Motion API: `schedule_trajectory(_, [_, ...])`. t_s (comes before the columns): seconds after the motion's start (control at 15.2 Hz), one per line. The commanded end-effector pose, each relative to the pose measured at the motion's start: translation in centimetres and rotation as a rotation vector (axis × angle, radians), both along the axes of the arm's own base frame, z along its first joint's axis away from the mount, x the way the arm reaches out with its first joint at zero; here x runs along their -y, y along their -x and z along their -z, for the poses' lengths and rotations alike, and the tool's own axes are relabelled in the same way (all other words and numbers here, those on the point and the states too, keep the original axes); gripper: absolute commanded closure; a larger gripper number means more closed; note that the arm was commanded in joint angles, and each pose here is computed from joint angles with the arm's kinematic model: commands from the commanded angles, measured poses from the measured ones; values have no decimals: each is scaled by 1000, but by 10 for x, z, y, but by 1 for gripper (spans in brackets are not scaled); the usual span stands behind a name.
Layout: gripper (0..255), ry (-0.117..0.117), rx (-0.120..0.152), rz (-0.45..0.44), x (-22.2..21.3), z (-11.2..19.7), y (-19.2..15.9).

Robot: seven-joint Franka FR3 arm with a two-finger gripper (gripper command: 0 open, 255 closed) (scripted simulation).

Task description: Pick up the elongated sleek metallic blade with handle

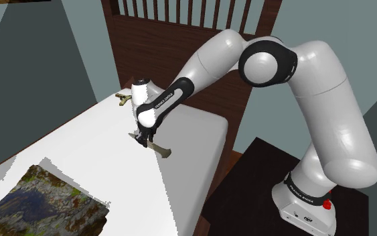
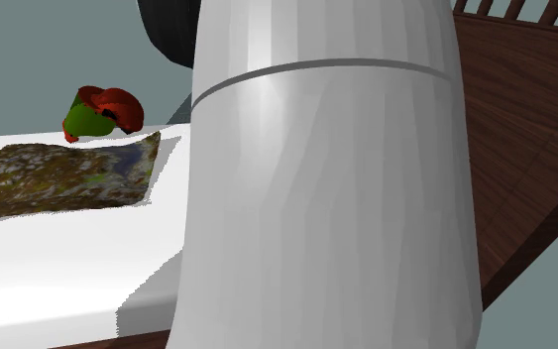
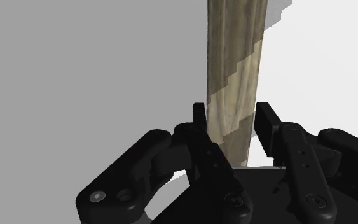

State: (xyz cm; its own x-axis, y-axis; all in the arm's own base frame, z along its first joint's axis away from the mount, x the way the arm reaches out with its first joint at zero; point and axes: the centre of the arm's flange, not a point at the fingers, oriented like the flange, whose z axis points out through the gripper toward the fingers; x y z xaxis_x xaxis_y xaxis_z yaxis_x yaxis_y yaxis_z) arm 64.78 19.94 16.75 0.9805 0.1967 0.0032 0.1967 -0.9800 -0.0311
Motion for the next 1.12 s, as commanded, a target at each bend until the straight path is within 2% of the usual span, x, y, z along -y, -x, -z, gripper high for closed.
schedule_trajectory(0.0, [255,-7,-7,-11,-10,5,5])
schedule_trajectory(0.26, [255,-7,-7,-11,-8,5,3])
schedule_trajectory(1.06, [255,-7,-7,-11,-8,-58,3])
